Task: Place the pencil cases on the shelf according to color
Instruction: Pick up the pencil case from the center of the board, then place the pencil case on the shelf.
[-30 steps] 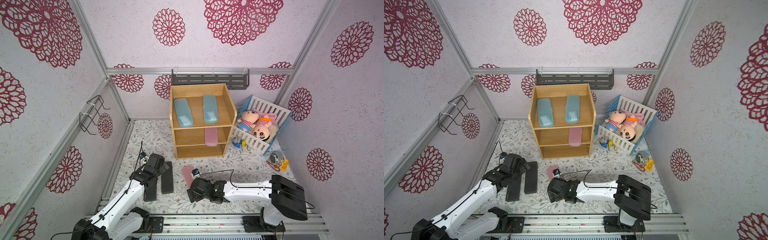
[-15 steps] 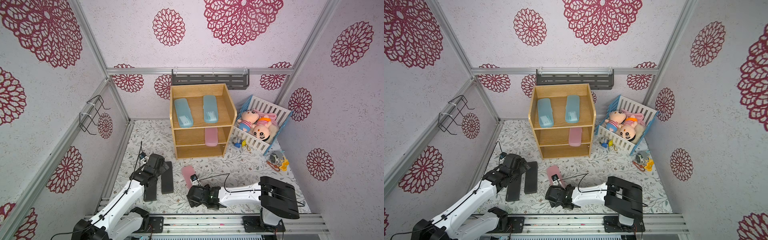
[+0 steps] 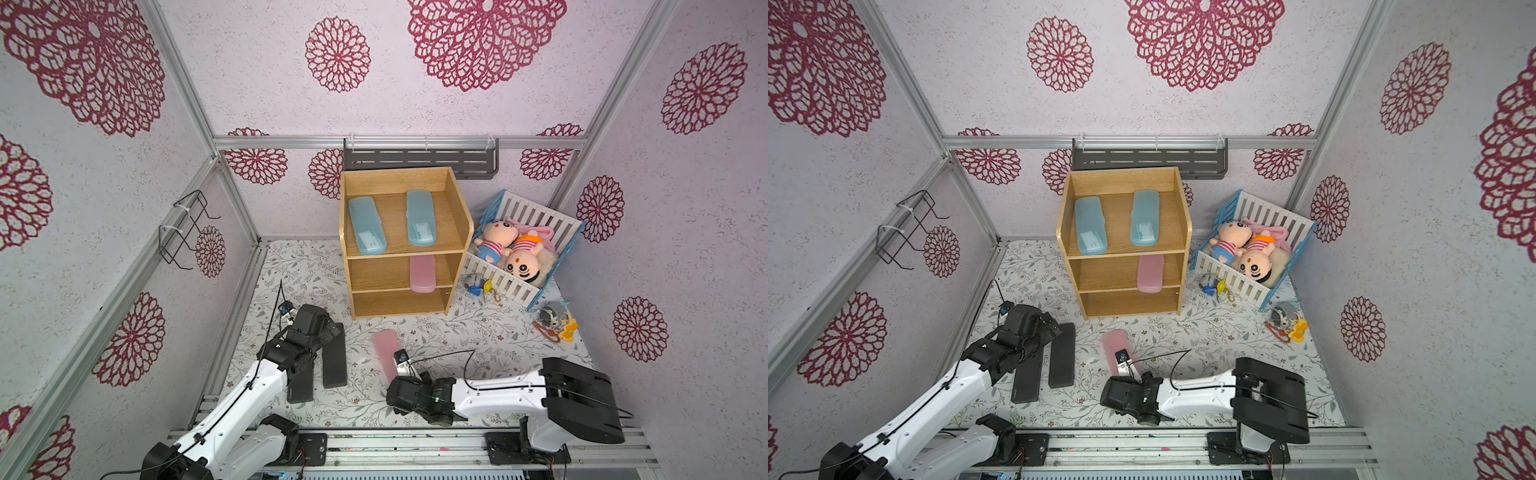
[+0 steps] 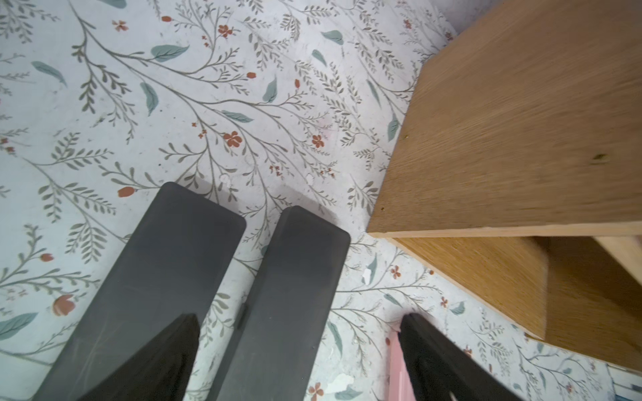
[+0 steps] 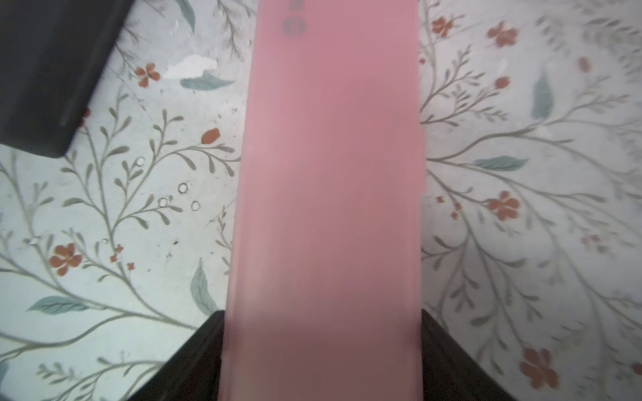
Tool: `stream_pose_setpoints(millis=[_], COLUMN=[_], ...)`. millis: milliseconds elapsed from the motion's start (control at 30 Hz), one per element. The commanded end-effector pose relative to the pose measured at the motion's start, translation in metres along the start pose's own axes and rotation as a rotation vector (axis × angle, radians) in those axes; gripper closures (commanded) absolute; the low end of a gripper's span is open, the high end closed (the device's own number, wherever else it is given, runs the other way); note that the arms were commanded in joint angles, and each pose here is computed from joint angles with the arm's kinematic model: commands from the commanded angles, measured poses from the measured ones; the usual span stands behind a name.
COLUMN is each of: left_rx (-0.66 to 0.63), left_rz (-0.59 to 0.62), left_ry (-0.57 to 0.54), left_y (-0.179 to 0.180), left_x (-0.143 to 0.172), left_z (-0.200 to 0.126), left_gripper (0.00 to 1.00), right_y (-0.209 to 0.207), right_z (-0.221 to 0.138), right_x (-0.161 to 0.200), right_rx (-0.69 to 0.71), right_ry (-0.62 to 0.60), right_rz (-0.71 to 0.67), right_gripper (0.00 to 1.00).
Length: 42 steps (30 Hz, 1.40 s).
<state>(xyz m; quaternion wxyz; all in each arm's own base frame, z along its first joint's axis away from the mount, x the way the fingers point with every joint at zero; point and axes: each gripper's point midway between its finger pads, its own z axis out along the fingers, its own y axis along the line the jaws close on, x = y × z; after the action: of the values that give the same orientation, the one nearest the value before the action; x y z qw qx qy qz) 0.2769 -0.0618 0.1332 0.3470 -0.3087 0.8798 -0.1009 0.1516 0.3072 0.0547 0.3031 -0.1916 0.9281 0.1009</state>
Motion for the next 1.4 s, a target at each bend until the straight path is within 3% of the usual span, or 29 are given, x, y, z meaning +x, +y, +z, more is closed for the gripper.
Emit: stream_pose_setpoints(millis=[0, 167, 300, 767, 933, 1067, 1200, 1367], left_rx=[0.032, 0.081, 0.127, 0.083, 0.075, 0.055, 0.045, 0.037], left_rz=[0.008, 0.025, 0.017, 0.056, 0.084, 0.108, 0.121, 0.123], left_ry=[-0.006, -0.016, -0.049, -0.095, -0.078, -0.082, -0.081, -0.078], left_y=[-0.016, -0.032, -0.042, -0.038, -0.040, -0.037, -0.034, -0.029], left_x=[-0.008, -0.010, -0.017, -0.030, -0.028, -0.030, -0.030, -0.028], left_z=[-0.009, -0.019, -0.026, -0.031, -0.032, -0.033, -0.033, -0.035], left_gripper=[0.03, 0.03, 0.03, 0.03, 0.03, 0.03, 0.03, 0.03], right_y=[0.005, -0.001, -0.009, -0.019, -0.027, -0.029, -0.025, -0.025], right_z=[-0.048, -0.096, -0.106, -0.044, -0.015, -0.003, -0.003, -0.019], right_x=[-0.054, -0.101, -0.136, -0.252, -0.274, -0.283, -0.288, -0.291], right_rx=[-0.080, -0.130, -0.111, -0.010, 0.044, 0.045, 0.032, 0.006], right_ry=[-0.192, -0.355, -0.405, -0.389, -0.350, -0.326, -0.319, -0.335], right_rz=[0.070, 0.113, 0.144, 0.189, 0.201, 0.210, 0.210, 0.221], right_gripper=[0.27, 0.24, 0.24, 0.23, 0.20, 0.13, 0.04, 0.01])
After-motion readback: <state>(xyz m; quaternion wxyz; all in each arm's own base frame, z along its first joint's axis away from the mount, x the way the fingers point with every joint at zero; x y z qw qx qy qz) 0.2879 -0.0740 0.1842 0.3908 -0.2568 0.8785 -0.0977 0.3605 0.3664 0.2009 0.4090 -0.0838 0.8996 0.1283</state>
